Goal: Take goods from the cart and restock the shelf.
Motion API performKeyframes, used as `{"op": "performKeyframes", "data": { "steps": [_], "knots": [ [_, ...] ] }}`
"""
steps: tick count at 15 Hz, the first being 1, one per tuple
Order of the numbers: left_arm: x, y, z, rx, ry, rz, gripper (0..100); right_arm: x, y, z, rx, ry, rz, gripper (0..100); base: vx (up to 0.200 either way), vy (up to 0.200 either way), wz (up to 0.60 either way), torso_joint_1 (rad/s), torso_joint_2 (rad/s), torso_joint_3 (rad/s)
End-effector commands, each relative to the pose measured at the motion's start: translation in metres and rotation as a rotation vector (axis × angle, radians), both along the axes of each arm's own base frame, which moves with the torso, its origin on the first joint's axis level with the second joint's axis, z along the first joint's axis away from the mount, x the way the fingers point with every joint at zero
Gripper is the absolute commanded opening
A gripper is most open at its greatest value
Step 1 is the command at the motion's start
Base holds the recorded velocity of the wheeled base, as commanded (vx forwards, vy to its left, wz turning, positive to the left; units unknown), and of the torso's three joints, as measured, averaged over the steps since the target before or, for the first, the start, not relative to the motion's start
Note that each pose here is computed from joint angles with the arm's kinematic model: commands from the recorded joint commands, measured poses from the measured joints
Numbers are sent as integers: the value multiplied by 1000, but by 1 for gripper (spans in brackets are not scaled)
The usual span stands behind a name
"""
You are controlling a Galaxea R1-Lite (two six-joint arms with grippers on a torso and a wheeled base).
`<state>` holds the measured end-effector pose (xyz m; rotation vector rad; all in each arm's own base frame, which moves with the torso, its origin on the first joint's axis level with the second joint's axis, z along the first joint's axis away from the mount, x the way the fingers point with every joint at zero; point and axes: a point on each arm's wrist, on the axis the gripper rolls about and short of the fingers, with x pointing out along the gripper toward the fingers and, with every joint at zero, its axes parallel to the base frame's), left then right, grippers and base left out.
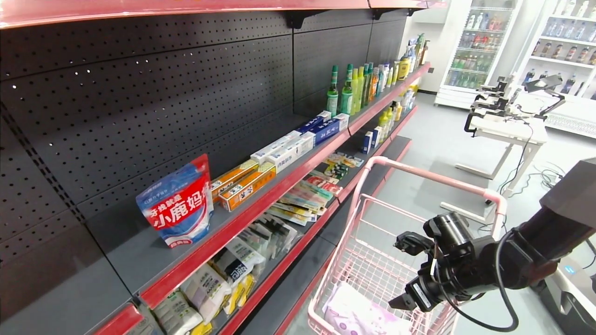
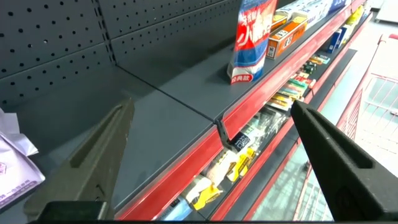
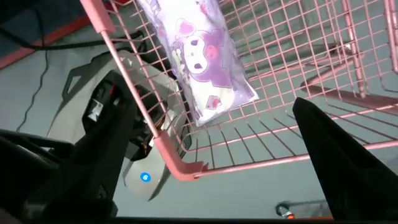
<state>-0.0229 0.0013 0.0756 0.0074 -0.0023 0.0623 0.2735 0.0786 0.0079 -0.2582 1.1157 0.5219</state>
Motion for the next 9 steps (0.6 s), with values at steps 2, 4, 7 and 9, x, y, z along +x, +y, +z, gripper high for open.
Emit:
{"op": "performKeyframes", "data": {
  "steps": [2, 4, 7, 9],
  "knots": [
    [0, 0, 0, -1, 1, 1, 100, -2, 1, -10, -13, 34, 15, 100, 0, 0, 0, -98, 210, 117],
    [0, 0, 0, 0, 1, 1, 100, -6, 2, -13, -21, 49, 31, 100, 0, 0, 0, -105, 234, 129],
    [0, 0, 0, 0, 1, 1, 100, -6, 2, -15, -26, 52, 36, 100, 0, 0, 0, -126, 282, 152],
    [0, 0, 0, 0, 1, -1, 100, -5, 0, -16, -37, 48, 61, 100, 0, 0, 0, -151, 330, 183]
  ]
}}
